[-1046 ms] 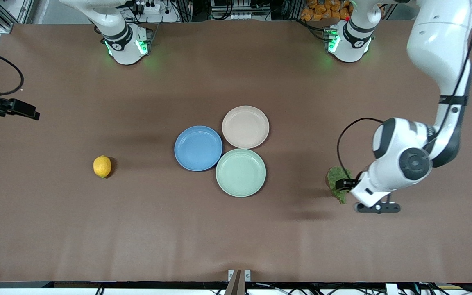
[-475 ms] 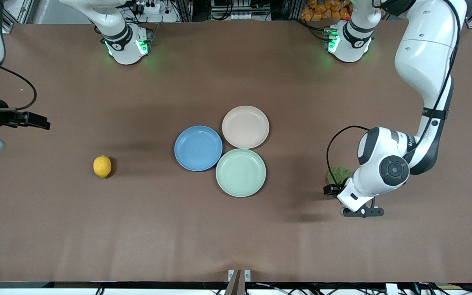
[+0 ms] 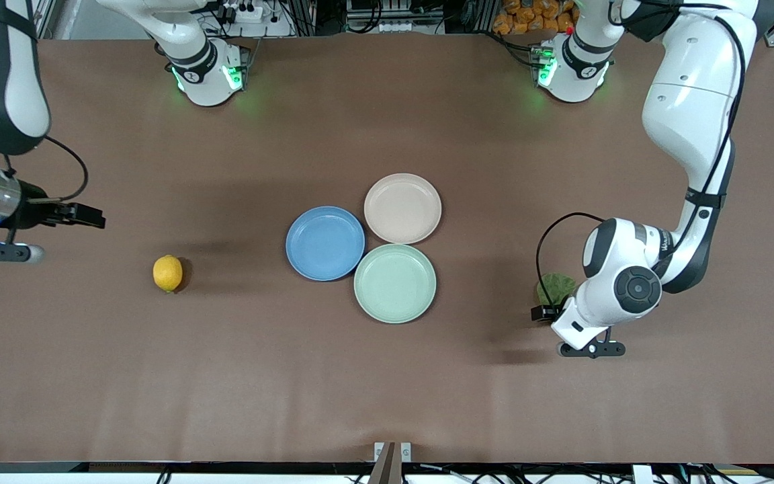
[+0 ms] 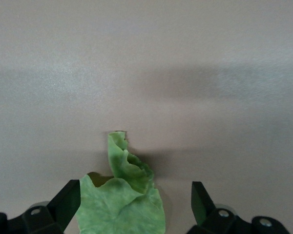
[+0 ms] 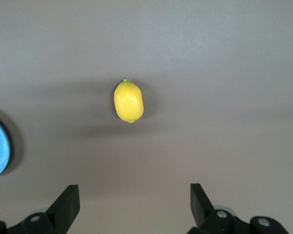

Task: Place lemon and lettuce in plates
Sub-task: 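Grasp the lettuce leaf with the left gripper while the right gripper reaches the lemon, then lift the lettuce with the left gripper while the right gripper grasps the lemon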

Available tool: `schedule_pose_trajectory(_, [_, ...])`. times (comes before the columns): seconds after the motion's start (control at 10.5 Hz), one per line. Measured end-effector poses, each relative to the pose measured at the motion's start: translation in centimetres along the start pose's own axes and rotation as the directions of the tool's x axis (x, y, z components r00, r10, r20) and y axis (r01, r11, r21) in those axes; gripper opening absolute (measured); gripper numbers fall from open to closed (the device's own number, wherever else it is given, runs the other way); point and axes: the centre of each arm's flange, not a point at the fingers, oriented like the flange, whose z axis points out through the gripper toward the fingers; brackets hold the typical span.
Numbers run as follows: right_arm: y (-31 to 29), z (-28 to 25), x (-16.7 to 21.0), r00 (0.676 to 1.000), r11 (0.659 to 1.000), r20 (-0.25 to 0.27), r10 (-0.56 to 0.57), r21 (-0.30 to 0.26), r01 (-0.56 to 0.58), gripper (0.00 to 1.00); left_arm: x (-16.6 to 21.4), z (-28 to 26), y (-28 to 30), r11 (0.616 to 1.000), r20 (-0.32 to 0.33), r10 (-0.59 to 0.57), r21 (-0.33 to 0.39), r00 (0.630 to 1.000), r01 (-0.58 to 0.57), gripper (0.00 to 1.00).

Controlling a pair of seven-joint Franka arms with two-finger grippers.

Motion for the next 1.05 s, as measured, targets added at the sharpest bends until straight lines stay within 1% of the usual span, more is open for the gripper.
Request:
schedule_pose_trajectory(0.19, [-0.1, 3.3, 0.2, 1.0, 1.0, -0.007, -0.002, -0.001, 0.002, 1.0, -0.1, 1.3, -0.5, 1.0, 0.018, -0.005, 0.003, 1.0, 0.005, 1.0])
schedule_pose_trajectory(0.38, [-0.6, 6.9, 0.5, 1.0, 1.0, 0.008, -0.012, -0.003, 0.012, 1.0, -0.3, 2.4, -0.8, 1.0, 0.035, -0.009, 0.007, 0.999, 0.009, 1.0])
schedule_pose_trajectory(0.48, [-0.9, 8.6, 0.8, 1.0, 1.0, 0.005, -0.018, -0.005, 0.018, 1.0, -0.4, 2.8, -1.0, 1.0, 0.042, -0.011, 0.008, 0.999, 0.011, 1.0])
schedule_pose_trajectory(0.86, [-1.4, 15.1, 1.5, 0.999, 1.0, -0.038, -0.027, -0.013, 0.026, 1.0, -1.2, 4.2, -1.2, 1.0, 0.071, -0.011, 0.014, 0.997, 0.01, 1.0])
schedule_pose_trajectory(1.05, [-1.5, 17.5, 1.6, 0.998, 1.0, -0.057, -0.028, -0.016, 0.027, 1.0, -1.5, 4.8, -1.2, 1.0, 0.084, -0.009, 0.016, 0.996, 0.008, 1.0])
